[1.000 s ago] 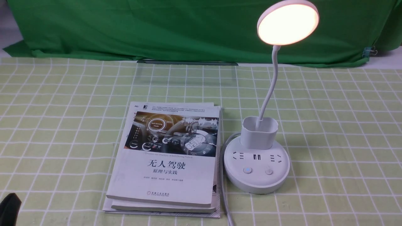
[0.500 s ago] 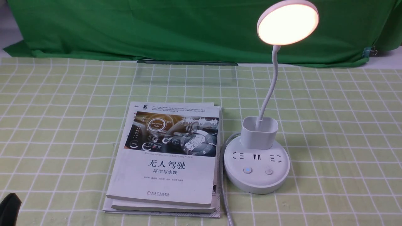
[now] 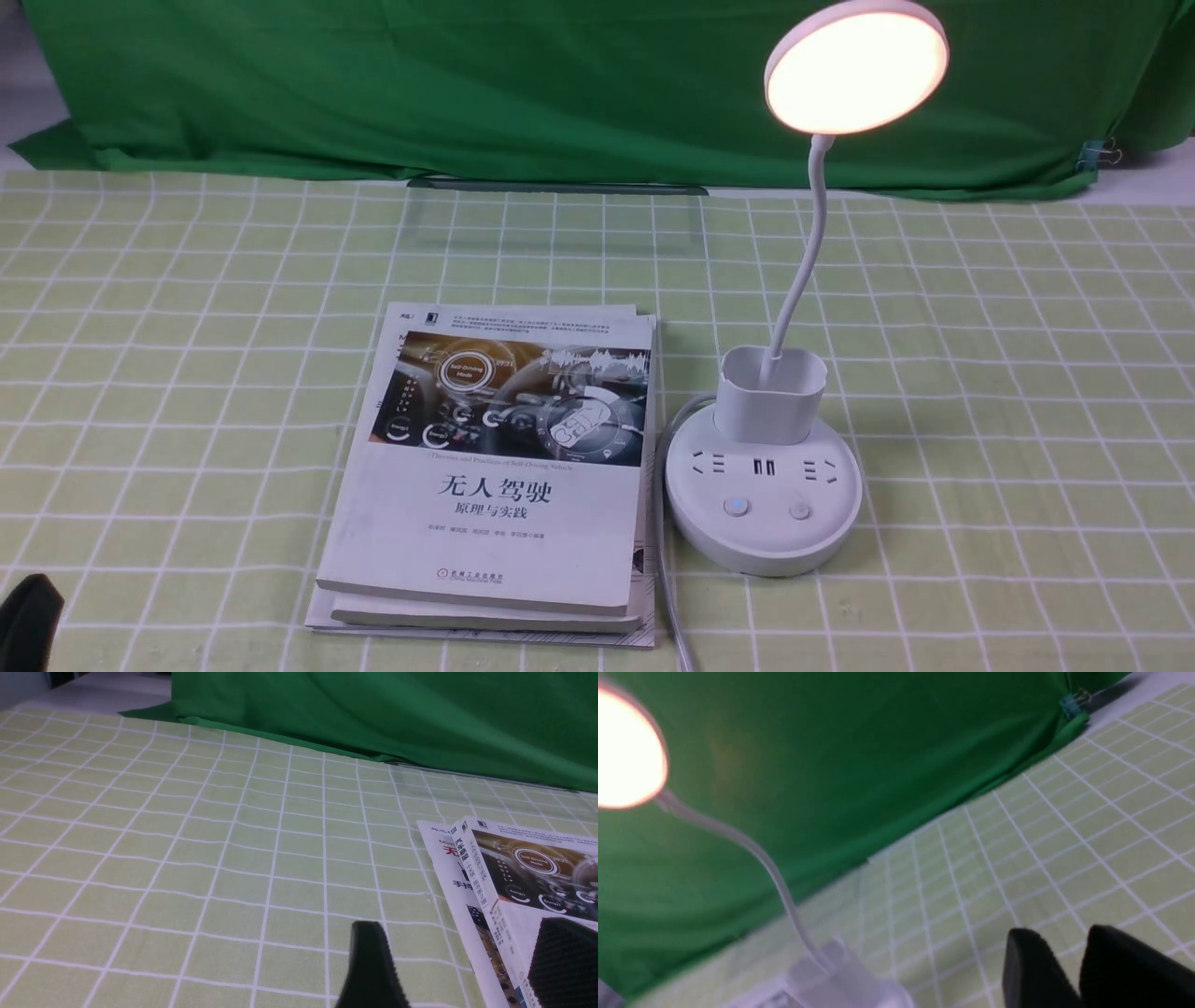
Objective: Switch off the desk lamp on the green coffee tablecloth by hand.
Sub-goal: 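Press the power button on the lamp base to turn the lamp off with the right gripper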
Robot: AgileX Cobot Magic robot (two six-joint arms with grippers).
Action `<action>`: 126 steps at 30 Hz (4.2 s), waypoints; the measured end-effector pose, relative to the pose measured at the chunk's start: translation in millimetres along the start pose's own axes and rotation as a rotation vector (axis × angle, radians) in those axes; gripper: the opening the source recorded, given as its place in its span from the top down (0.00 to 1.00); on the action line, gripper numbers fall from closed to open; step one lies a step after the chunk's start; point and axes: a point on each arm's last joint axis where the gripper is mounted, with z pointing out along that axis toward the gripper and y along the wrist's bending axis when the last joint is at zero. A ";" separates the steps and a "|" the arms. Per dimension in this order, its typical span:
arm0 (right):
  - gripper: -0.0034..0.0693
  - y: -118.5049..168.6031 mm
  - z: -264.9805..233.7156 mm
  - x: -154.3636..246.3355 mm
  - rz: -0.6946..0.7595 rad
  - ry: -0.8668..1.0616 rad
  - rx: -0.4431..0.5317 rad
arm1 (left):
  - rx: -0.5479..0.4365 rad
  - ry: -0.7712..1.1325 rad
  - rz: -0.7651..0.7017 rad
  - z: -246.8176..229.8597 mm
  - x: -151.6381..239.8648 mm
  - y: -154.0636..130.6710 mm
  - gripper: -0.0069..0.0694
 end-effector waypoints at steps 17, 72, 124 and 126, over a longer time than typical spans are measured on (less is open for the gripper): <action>0.89 63.7 8.6 -65.4 -0.388 0.589 -0.007 | 0.000 0.000 0.000 0.0 0.0 0.0 0.37; 0.89 147.1 256.9 60.9 -0.760 1.422 -0.063 | 0.000 0.000 0.000 0.0 0.0 0.0 0.37; 0.89 151.4 257.8 59.1 -0.771 1.393 -0.060 | 0.000 0.000 0.000 0.0 0.0 0.0 0.37; 0.89 154.3 255.9 54.5 -0.768 1.377 -0.065 | 0.000 0.000 0.000 0.0 0.0 0.0 0.37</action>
